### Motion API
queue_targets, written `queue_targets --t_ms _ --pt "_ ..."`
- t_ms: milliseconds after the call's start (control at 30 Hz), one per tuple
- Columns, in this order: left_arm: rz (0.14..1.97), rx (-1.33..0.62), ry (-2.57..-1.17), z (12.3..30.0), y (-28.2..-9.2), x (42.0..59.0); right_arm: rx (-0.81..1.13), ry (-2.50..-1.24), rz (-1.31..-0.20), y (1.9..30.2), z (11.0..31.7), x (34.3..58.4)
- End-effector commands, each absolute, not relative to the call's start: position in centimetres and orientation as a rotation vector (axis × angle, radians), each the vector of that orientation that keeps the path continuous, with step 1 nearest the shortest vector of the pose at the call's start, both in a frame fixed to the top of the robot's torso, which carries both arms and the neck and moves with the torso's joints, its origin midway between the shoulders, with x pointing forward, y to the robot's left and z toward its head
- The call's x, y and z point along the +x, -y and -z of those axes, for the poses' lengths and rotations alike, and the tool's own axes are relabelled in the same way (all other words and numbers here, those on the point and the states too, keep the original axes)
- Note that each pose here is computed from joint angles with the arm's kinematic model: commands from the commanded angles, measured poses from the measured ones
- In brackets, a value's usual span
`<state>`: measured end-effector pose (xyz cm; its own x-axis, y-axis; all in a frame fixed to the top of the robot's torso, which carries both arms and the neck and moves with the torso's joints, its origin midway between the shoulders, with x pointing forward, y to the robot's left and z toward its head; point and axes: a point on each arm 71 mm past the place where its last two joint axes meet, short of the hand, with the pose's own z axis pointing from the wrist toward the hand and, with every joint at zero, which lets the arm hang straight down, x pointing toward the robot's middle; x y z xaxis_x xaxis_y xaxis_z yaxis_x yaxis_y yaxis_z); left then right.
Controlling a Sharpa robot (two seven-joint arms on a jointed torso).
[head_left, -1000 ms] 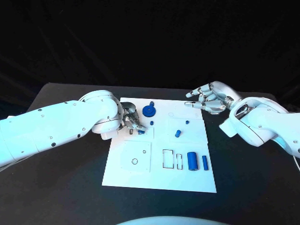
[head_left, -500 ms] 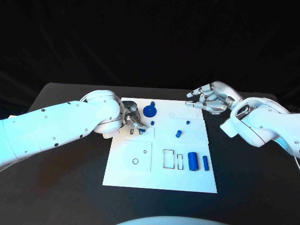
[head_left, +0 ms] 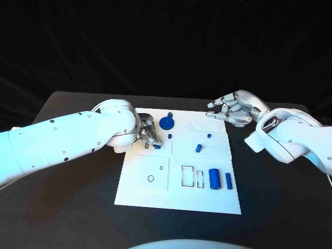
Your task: Assemble the parts on the task board
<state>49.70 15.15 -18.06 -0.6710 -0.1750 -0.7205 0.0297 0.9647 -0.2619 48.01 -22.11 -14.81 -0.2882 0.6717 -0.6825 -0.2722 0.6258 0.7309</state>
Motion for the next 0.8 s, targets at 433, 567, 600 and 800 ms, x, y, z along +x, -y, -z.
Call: queue_targets --t_ms 433,567,600,800 --pt "0.312 -0.099 -2.257 17.98 -15.2 49.69 0.323 -1.609 -0.971 21.89 14.75 47.95" --pt "0.319 -0.08 -2.263 17.98 -15.05 49.56 0.323 -1.614 -0.971 21.89 14.8 47.96" --pt "0.319 -0.077 -2.263 17.98 -15.03 49.55 0.323 -1.614 -0.972 21.87 14.81 47.96" --pt "0.296 -0.078 -2.256 17.97 -15.24 49.64 0.317 -1.61 -0.981 21.72 14.77 47.89"
